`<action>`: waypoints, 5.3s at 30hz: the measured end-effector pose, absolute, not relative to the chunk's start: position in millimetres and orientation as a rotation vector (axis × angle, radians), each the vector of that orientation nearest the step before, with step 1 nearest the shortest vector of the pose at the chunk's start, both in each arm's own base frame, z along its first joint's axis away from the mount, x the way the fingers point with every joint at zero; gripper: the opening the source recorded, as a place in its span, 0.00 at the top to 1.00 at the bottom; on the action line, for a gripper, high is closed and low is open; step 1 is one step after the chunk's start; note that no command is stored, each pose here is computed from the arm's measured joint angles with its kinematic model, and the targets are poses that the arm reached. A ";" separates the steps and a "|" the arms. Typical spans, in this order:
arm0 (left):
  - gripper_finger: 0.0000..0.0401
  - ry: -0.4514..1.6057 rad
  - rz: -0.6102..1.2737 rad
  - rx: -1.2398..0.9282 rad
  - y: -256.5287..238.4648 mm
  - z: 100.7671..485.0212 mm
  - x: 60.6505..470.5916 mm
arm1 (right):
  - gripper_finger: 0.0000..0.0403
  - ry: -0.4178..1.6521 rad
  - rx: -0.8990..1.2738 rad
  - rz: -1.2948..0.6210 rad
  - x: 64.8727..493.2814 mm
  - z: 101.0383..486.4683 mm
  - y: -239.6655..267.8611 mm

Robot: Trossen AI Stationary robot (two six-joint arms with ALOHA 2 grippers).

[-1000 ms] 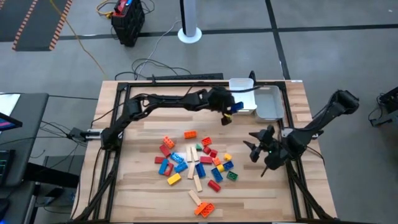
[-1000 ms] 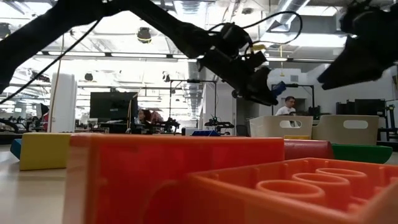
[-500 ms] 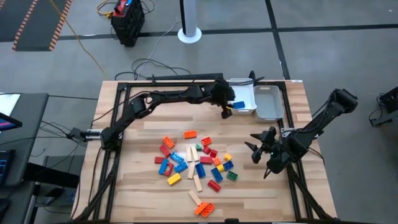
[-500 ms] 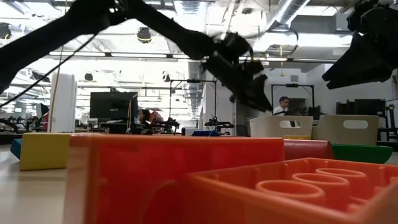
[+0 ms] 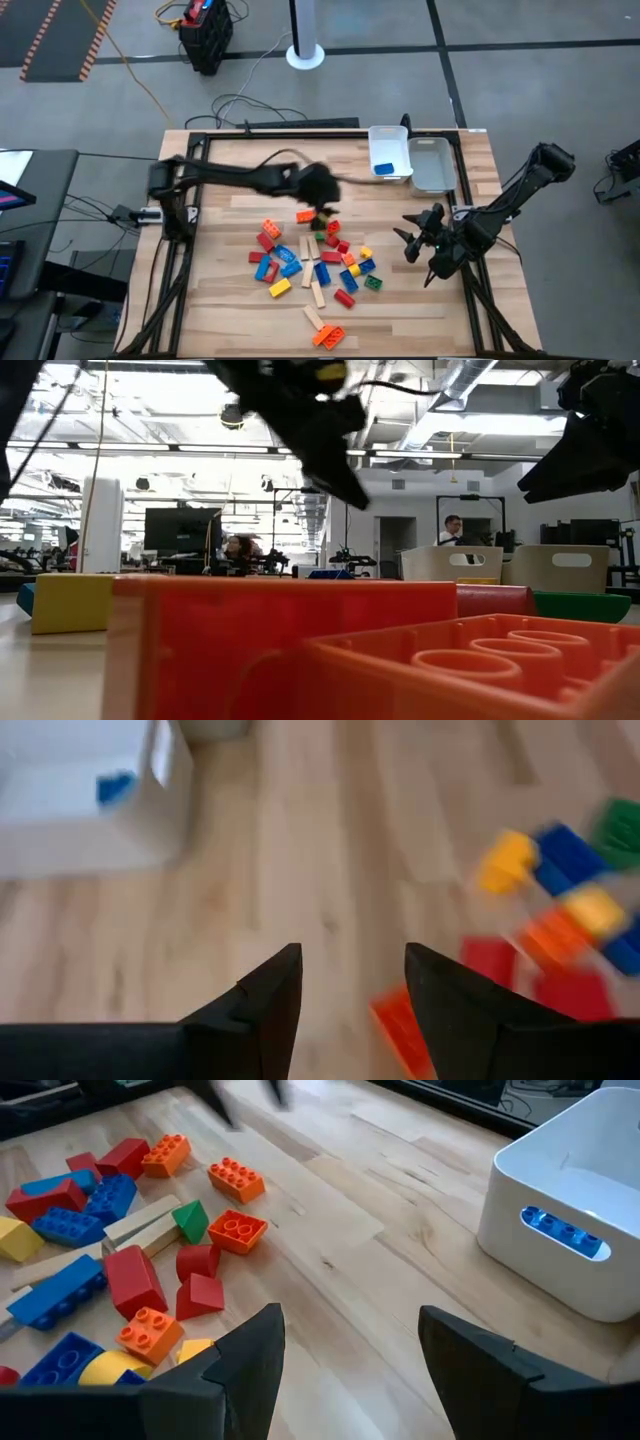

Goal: Sort blocks by size
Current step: Put the large orange game piece into the white bin, then put the large red wooden block into the white bin

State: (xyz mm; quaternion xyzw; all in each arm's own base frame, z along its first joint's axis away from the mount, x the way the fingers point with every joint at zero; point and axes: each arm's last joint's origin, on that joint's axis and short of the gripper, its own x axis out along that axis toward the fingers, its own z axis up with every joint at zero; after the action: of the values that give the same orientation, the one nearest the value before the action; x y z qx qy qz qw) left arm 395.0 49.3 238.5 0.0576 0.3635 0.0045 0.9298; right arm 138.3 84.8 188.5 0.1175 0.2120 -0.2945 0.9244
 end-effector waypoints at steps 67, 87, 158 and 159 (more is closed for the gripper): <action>0.67 0.836 0.273 0.067 64.8 138.7 325.6 | 0.36 0.424 0.096 -0.482 173.6 207.1 51.5; 0.67 0.526 0.212 0.132 131.6 195.8 437.3 | 0.36 0.548 0.255 -0.619 166.3 184.6 48.5; 0.42 1.119 0.227 0.083 -6.9 178.4 239.3 | 0.36 0.478 0.053 -0.545 191.1 191.5 43.9; 0.42 1.125 0.180 0.106 -8.6 178.3 239.2 | 0.36 0.482 0.052 -0.546 191.3 190.7 44.0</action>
State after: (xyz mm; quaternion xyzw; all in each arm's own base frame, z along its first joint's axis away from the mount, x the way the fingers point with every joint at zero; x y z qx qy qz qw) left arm 239.2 -8.6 178.3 0.0502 0.5324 0.0853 0.8407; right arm 191.3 44.0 190.7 0.0255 0.2355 -0.2668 0.9342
